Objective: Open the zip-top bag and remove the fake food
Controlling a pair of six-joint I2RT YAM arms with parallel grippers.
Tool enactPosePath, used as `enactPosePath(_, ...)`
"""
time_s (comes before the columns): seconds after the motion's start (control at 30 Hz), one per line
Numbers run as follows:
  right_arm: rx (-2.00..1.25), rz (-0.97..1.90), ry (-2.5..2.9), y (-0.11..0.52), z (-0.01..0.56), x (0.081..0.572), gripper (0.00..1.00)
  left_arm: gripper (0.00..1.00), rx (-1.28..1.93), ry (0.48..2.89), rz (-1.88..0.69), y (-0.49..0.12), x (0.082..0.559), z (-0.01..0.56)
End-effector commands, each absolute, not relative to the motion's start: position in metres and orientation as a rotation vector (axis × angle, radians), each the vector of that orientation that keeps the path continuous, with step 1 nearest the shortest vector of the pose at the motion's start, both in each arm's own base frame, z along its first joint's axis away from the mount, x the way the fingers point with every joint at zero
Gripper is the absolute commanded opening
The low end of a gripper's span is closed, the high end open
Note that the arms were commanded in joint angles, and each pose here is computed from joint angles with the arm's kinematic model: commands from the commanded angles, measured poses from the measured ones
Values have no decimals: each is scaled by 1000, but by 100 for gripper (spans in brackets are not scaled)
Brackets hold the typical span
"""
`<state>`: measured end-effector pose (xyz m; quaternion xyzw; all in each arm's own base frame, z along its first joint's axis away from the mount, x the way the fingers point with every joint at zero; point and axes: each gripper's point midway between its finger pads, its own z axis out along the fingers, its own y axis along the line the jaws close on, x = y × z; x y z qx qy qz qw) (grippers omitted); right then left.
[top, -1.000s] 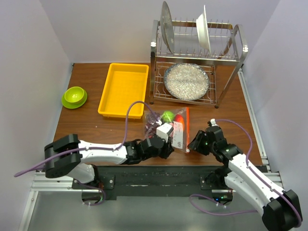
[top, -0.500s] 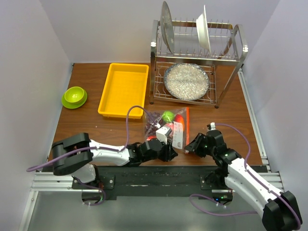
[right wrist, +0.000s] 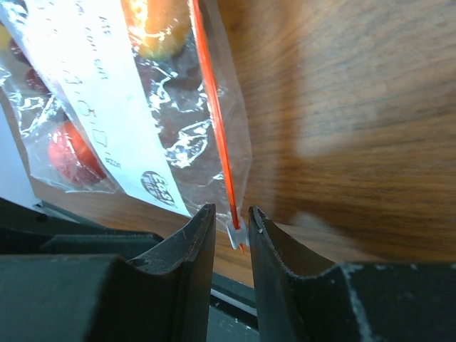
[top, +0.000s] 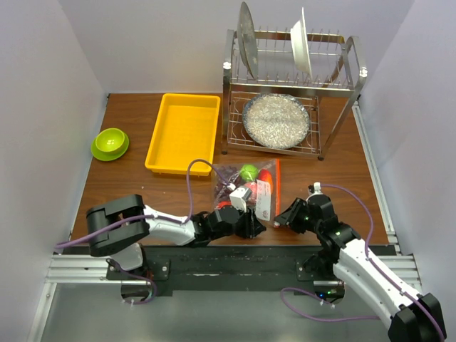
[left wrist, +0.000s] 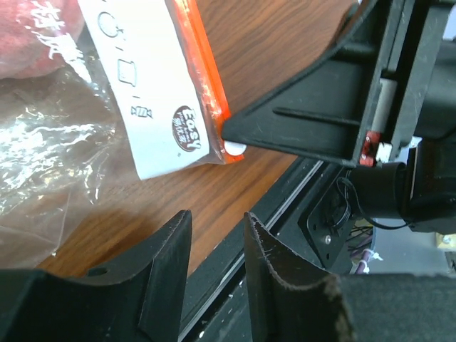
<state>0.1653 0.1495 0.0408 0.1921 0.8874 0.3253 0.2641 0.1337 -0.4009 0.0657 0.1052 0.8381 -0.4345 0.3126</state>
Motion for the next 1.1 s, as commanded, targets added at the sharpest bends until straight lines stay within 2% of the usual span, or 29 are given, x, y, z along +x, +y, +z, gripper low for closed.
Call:
enactPosePath(0.0,510,868,2429,147,39,158,31,40,221,2164,-1240,-409,138,76)
enactPosePath(0.3,511,869,2434,147,37,156,31,40,212,2165,-1239,-415,142,72)
enactPosePath(0.47,513,875,2442,148,36,157,12,41,199,2172,-1234,-417,146,68)
enactPosePath(0.63,519,927,2435,154,41,155,0,43,187,2158,-1263,-421,147,71)
enactPosePath(1.07,562,1131,2415,167,64,134,0,47,38,2111,-1392,-413,144,75)
